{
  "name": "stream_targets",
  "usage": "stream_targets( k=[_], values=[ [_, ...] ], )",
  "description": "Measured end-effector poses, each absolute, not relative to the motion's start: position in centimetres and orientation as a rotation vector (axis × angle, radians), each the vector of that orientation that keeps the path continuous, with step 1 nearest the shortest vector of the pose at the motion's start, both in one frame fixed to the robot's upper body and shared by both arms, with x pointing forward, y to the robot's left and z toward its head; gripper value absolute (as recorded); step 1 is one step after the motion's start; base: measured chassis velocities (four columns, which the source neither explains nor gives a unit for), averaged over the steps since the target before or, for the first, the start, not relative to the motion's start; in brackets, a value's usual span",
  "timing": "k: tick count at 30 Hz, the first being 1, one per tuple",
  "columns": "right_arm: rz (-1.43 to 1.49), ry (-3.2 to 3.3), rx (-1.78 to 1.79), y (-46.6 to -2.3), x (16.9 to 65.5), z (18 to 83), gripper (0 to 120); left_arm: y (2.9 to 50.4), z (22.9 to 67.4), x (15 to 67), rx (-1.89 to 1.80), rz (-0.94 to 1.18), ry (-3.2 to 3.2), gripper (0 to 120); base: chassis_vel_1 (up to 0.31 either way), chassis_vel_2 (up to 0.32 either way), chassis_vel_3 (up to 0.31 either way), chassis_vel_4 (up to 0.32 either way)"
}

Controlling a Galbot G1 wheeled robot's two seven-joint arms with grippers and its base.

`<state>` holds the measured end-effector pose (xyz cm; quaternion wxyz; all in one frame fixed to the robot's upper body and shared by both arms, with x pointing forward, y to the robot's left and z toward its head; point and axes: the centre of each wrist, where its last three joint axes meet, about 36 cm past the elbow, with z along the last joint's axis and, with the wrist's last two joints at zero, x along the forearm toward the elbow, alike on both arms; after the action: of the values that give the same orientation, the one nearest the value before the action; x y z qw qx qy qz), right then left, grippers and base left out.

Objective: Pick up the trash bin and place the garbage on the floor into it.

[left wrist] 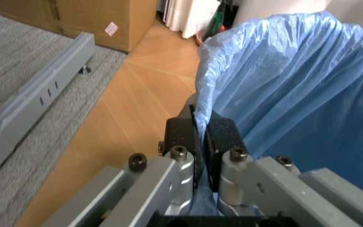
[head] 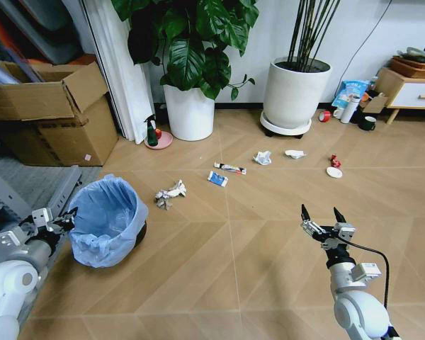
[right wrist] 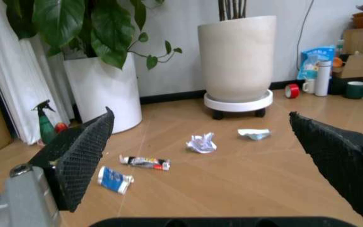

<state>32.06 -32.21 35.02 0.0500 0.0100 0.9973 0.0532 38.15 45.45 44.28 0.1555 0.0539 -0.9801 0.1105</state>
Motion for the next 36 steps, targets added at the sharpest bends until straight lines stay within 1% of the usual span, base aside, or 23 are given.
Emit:
stream_targets(
  k=[24,36],
  values=[
    [0.159,3.033,0.024,-32.1,31.9,35.1,100,45.5,44.3,37.8,0.159,0.321,-2.809,0,-0.173,0.245,0.178,-0.250],
    [0.123,3.048,-0.022,-31.6,31.9,34.0,100,45.5,44.1,37.6,0.163,0.328,-2.807,0,-0.159,0.265,0.163,-0.269]
  ],
)
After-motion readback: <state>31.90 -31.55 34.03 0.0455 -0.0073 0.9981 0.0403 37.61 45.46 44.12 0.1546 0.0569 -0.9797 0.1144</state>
